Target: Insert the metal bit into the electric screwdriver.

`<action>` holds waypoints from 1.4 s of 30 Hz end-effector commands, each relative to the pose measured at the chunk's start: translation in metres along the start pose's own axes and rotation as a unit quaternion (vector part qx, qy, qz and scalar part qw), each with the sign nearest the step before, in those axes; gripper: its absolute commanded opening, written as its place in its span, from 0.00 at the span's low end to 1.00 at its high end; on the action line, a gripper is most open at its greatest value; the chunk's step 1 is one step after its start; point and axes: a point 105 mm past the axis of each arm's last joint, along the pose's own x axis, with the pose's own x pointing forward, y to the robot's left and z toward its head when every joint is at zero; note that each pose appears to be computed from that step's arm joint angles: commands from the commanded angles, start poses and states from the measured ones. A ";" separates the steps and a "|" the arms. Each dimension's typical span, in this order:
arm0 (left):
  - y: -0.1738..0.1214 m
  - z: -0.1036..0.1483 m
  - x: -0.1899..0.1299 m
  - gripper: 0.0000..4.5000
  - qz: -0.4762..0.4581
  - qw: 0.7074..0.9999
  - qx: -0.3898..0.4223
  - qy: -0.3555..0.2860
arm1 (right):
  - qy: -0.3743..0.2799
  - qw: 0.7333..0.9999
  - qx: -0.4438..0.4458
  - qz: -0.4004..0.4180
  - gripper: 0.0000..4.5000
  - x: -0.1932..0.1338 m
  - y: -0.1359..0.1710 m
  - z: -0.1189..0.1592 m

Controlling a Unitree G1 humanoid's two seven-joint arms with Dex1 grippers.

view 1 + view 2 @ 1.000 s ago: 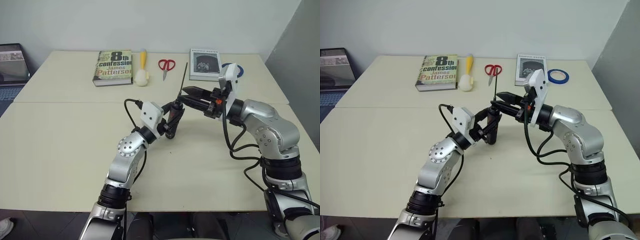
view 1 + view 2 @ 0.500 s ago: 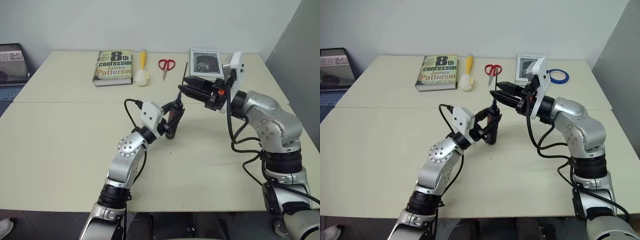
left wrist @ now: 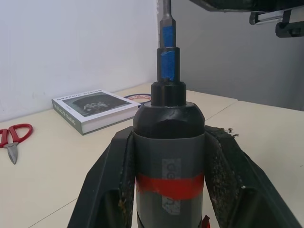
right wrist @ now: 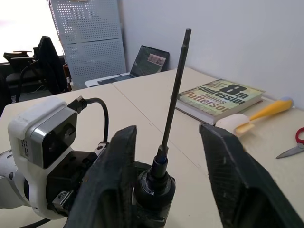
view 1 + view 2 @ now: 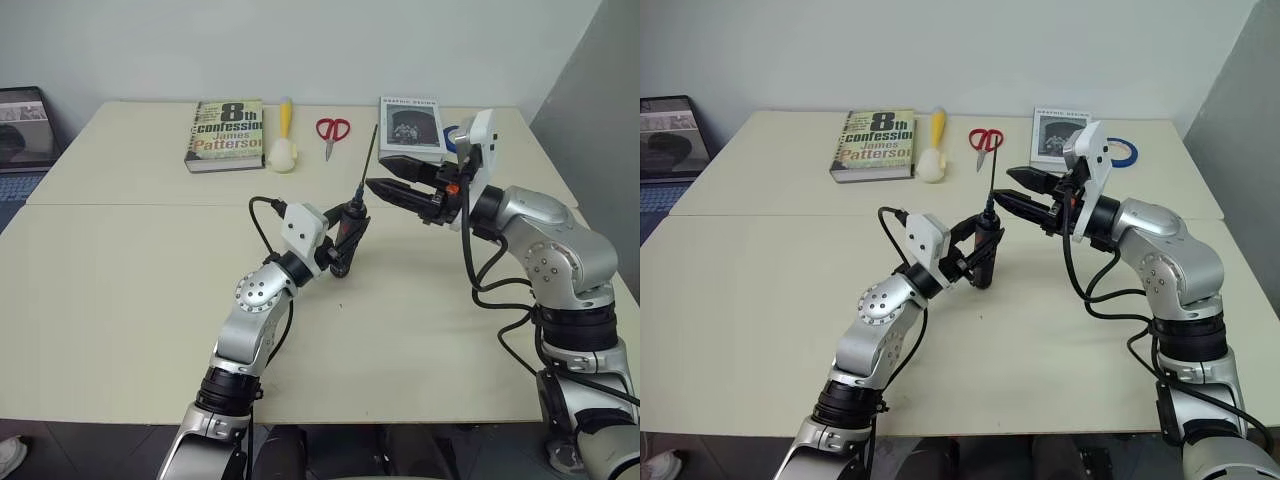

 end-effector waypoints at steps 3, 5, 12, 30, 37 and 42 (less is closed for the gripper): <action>0.007 0.013 0.001 0.36 0.009 0.999 0.027 -0.019 | -0.020 0.999 -0.034 -0.007 0.80 -0.009 0.001 0.020; 0.006 0.017 0.002 0.36 0.005 0.999 0.034 -0.024 | -0.014 0.999 -0.043 -0.014 0.91 -0.017 -0.001 0.021; 0.011 0.038 0.011 0.36 -0.005 0.995 0.092 -0.033 | 0.015 0.997 -0.065 -0.041 0.91 -0.048 -0.003 0.025; 0.045 -0.008 0.025 0.36 -0.266 0.864 0.335 0.267 | 0.205 0.968 -0.145 -0.025 0.91 -0.104 0.043 -0.005; 0.029 -0.034 0.030 0.36 -0.346 0.812 0.347 0.317 | 0.254 0.956 -0.147 -0.007 0.91 -0.115 0.053 -0.015; 0.016 -0.052 0.036 0.36 -0.378 0.792 0.341 0.338 | 0.273 0.950 -0.149 -0.011 0.91 -0.118 0.050 -0.021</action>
